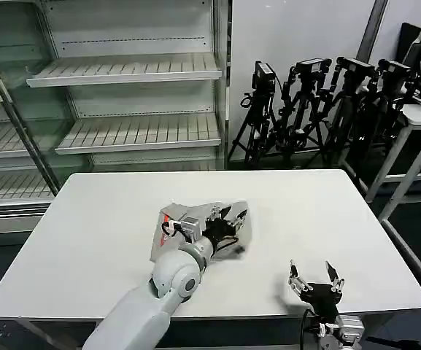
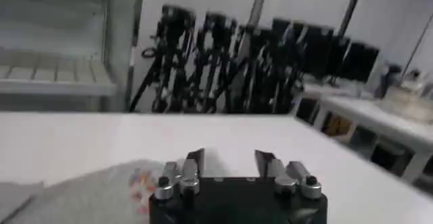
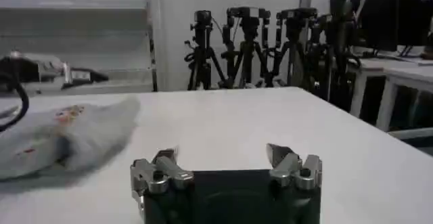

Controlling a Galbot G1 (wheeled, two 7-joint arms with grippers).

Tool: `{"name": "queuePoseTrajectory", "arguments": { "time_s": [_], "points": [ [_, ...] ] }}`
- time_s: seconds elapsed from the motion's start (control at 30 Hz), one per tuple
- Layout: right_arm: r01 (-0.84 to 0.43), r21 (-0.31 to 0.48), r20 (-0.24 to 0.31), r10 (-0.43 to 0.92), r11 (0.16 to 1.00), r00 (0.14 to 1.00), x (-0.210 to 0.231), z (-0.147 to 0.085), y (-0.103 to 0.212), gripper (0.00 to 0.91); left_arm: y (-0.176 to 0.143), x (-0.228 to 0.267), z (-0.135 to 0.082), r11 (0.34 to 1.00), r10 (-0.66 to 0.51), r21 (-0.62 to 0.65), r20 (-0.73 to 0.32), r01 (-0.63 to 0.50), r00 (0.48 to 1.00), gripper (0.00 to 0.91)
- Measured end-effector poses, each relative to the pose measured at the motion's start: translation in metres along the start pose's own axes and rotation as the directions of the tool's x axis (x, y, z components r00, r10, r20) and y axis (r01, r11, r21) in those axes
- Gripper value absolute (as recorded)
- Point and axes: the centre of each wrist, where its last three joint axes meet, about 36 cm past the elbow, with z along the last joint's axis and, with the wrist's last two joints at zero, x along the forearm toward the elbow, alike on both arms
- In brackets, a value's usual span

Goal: Fold and organize the clothes.

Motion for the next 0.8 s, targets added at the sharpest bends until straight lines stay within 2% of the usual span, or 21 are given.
{"name": "queuePoseTrajectory", "arguments": {
  "time_s": [0.2, 0.33, 0.6, 0.8],
  "points": [
    [0.007, 0.035, 0.065, -0.009, 0.999, 0.998, 0.005, -0.010, -0.004, 0.907, 0.004, 0.030, -0.014, 0.999, 0.019, 0.034, 0.135, -0.023, 0.991, 0.907],
    [0.011, 0.058, 0.106, -0.017, 0.998, 0.994, 0.008, -0.012, -0.003, 0.907, 0.018, 0.063, -0.011, 0.999, -0.043, 0.004, 0.227, 0.043, 0.973, 0.907],
    [0.016, 0.103, 0.179, -0.035, 0.995, 0.983, 0.013, -0.011, 0.000, 0.907, 0.040, 0.141, 0.014, 0.966, -0.223, -0.036, 0.386, 0.256, 0.895, 0.907],
    [0.014, 0.121, 0.220, -0.041, 0.993, 0.975, 0.015, -0.012, 0.001, 0.907, 0.038, 0.186, 0.034, 0.929, -0.299, -0.078, 0.420, 0.363, 0.857, 0.907]
  ]
}}
